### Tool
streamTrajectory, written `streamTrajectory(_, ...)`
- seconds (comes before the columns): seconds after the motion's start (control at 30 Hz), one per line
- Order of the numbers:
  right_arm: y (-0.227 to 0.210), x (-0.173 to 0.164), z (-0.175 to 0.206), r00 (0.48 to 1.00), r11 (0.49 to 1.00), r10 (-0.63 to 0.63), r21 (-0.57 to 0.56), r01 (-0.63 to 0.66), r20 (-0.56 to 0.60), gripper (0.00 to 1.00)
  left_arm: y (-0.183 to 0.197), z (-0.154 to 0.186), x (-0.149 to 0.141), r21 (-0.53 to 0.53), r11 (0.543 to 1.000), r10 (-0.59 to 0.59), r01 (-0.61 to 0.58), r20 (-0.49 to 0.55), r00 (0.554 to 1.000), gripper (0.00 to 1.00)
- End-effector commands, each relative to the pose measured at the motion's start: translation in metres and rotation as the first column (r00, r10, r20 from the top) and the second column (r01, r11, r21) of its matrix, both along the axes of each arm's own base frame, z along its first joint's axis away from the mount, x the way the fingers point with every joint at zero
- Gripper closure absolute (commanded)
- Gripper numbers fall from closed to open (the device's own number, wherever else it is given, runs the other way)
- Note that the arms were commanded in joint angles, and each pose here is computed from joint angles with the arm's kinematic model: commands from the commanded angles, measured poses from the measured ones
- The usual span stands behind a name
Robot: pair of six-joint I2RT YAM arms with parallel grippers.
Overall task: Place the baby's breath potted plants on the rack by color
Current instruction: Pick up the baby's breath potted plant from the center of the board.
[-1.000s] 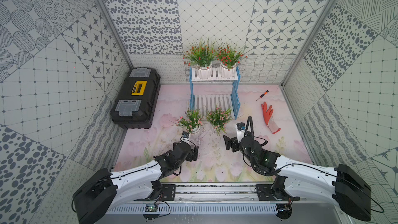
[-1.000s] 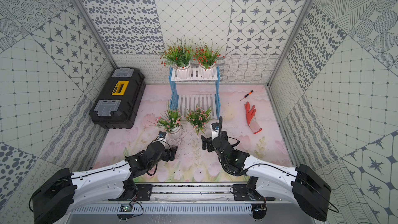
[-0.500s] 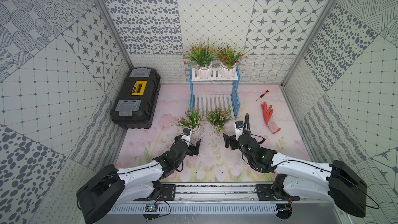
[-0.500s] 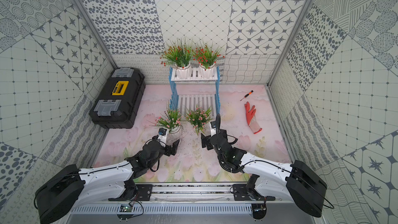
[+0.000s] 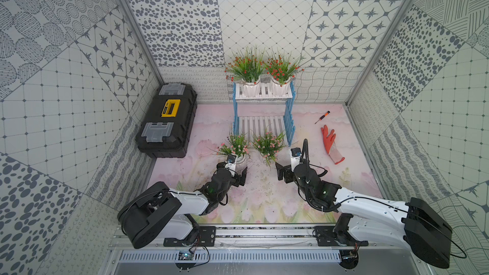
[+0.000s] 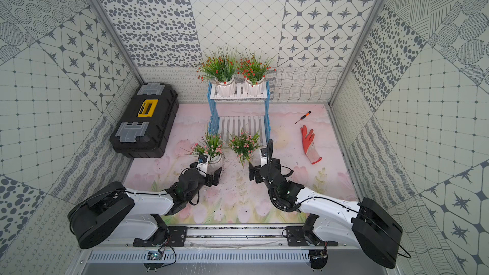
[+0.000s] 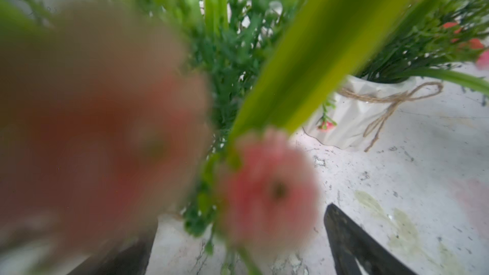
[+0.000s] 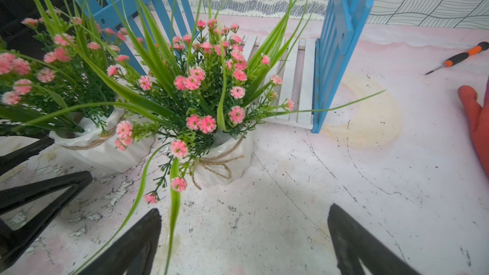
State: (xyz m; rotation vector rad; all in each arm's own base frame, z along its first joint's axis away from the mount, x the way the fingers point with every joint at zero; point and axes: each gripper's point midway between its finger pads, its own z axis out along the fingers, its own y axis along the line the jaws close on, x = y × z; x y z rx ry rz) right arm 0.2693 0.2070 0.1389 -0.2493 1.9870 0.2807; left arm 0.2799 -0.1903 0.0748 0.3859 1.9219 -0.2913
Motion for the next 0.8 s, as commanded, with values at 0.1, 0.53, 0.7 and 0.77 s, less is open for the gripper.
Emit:
streamTrajectory(0.1,-0.003,0.004,0.009,0.999,1.0,-0.019,0.025,0.018,0.025,0.02,-0.013,0.035,0.019,-0.079,0.997,0.0,0.013,0.162,0.987,0.02)
streamTrajectory(0.53,-0.001,0.007,0.009,1.0,1.0,-0.018,0.025,0.018,0.018,0.02,-0.015,0.041,0.034,-0.059,0.998,0.008,0.002,0.169,0.986,0.01)
streamTrajectory(0.7,0.0,0.008,0.006,1.0,1.0,-0.016,0.023,0.016,0.008,0.02,-0.012,0.04,0.041,-0.068,0.998,0.015,-0.004,0.172,0.985,0.02)
streamTrajectory(0.77,0.0,0.008,0.005,1.0,1.0,-0.017,0.023,0.017,0.005,0.02,-0.015,0.039,0.043,-0.06,0.998,0.009,0.002,0.171,0.985,0.02)
